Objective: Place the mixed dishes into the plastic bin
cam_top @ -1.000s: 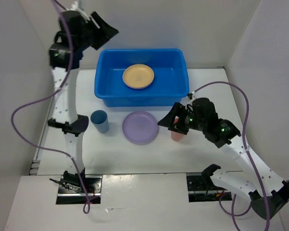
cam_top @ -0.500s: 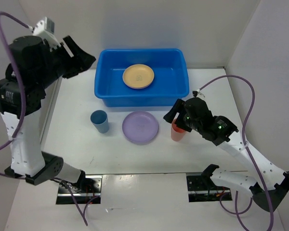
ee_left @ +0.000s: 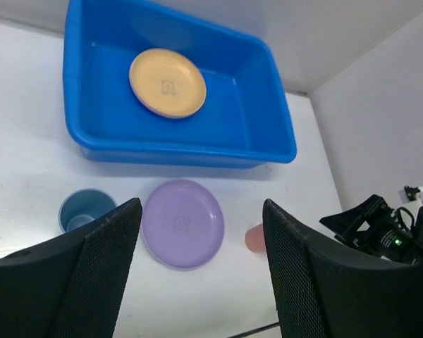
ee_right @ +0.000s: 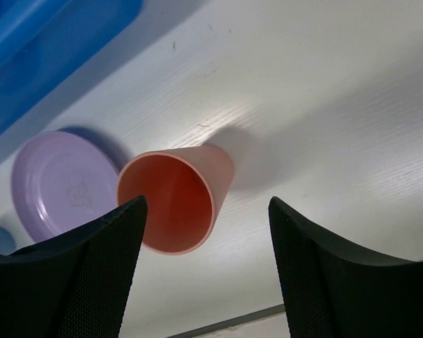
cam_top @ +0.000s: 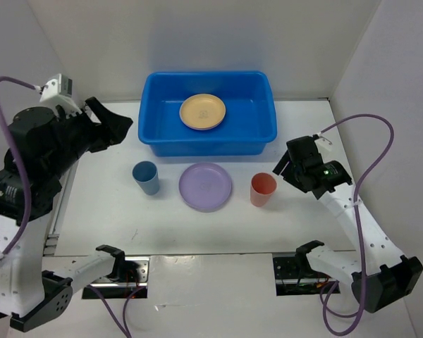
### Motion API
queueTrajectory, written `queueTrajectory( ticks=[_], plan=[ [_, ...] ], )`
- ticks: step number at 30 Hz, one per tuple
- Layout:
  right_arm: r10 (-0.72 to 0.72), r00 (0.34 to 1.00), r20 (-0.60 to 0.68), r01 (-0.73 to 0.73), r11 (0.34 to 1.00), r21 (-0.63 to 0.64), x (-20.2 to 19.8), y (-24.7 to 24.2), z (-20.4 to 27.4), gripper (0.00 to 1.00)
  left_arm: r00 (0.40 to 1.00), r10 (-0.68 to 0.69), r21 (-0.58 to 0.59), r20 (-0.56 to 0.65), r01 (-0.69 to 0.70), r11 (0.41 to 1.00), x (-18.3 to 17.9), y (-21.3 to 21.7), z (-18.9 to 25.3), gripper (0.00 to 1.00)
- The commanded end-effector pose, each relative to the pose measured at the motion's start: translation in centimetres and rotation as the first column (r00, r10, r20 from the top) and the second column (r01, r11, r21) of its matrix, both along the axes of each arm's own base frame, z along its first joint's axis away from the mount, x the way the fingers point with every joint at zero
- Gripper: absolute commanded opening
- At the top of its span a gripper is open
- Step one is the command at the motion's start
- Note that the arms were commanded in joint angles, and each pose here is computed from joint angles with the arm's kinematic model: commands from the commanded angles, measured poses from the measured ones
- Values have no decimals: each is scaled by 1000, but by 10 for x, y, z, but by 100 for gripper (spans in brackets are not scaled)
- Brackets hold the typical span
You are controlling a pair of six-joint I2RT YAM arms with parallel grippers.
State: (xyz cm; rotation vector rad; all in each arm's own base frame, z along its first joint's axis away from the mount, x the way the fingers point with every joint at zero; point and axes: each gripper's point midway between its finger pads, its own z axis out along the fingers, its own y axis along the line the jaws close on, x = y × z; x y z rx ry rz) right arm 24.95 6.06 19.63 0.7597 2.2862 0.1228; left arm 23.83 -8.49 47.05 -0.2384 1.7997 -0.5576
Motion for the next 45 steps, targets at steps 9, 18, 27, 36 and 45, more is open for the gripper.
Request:
queueTrajectory(
  ticks=[9,18,27,36,45],
  plan=[
    [39,992,-123,-43,998,-38,7,4,-50,74,999,-22,48,-37,23,999,24,-7,-21,78],
    [97,976,-196,-101,995,-14,11,16,-77,71,999,-22,46,-28,23,999,27,-8,-21,79],
    [129,951,-280,-140,990,-21,13,21,-103,28,999,-24,55,-26,25,998,27,-7,-21,80],
    [192,962,-193,-193,981,12,14,30,-17,0,999,-19,76,-31,21,997,36,-7,-13,80],
    [285,949,137,-293,955,43,83,63,131,0,1000,2,117,-12,-1,993,61,-6,9,81]
  ],
)
